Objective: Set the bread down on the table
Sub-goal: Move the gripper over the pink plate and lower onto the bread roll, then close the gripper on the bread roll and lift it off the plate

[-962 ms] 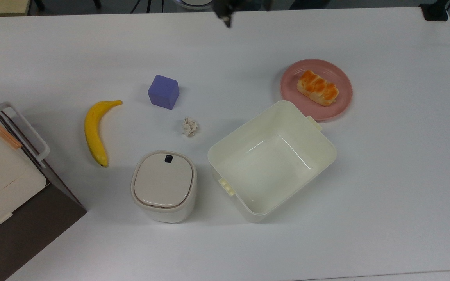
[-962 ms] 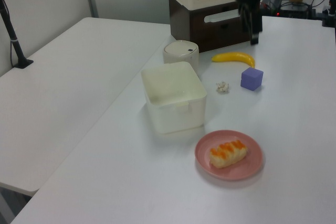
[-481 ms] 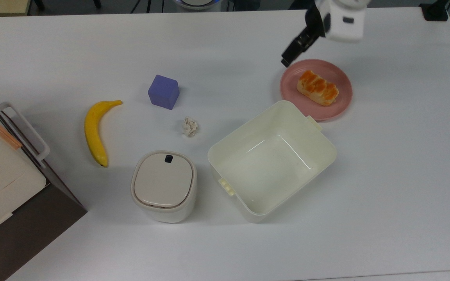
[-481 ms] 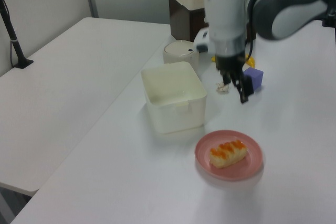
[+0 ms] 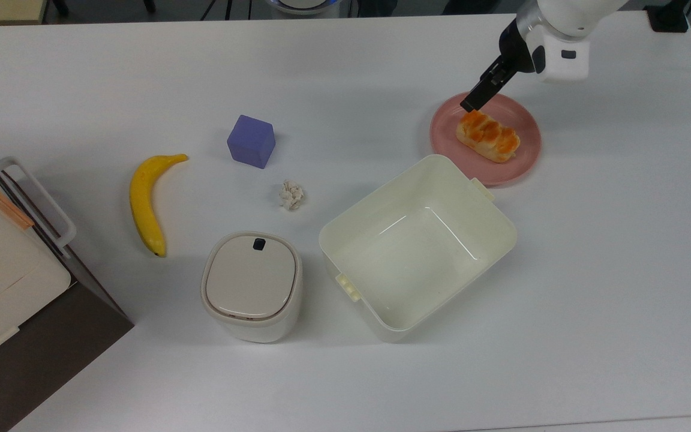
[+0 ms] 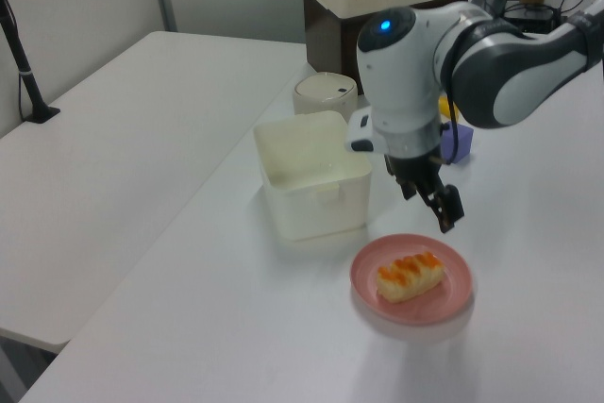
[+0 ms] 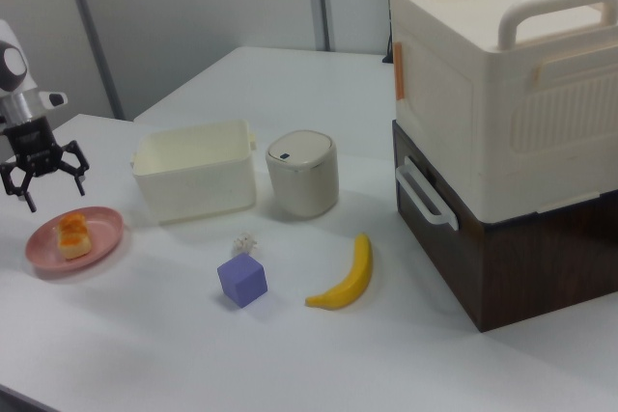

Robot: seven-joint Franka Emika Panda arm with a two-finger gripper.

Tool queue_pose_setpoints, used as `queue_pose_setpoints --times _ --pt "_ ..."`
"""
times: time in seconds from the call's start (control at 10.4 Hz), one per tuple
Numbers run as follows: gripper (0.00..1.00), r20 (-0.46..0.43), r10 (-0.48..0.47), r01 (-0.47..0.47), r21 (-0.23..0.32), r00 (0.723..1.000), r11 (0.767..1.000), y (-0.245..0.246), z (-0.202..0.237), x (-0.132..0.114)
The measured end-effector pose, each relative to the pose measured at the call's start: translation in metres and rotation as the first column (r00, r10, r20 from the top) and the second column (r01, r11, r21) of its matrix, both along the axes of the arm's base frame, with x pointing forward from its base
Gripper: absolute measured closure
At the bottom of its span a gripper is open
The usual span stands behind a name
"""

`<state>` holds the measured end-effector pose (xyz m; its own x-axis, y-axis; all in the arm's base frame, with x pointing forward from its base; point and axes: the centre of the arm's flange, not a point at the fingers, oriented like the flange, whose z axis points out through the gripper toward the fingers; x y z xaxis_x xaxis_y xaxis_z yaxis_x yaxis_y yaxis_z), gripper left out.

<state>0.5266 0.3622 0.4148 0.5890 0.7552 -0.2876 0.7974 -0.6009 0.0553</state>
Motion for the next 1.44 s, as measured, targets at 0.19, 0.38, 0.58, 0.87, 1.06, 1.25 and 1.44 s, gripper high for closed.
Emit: queue_pose_setpoints --times 0.19,0.38,0.58,0.87,1.06,1.25,1.44 --pt "0.0 -0.004 -0.025 0.025 -0.008 1.0 1.0 0.01 -0.024 -0.001" --pt "0.0 0.0 -0.025 0.025 -0.044 1.0 0.999 0.01 -0.057 0.006" --pt "0.0 -0.009 -0.025 0.024 -0.056 1.0 0.998 0.009 -0.075 0.01" --pt "0.04 -0.018 -0.019 0.018 -0.078 1.0 0.997 0.004 -0.085 0.009" --pt "0.11 -0.036 -0.008 0.005 -0.089 0.999 0.996 0.002 -0.094 0.004" --pt "0.46 -0.046 0.021 -0.025 -0.103 0.999 0.994 0.003 -0.1 -0.001" --pt "0.74 -0.039 0.044 -0.049 -0.121 0.998 0.991 0.006 -0.102 -0.005"
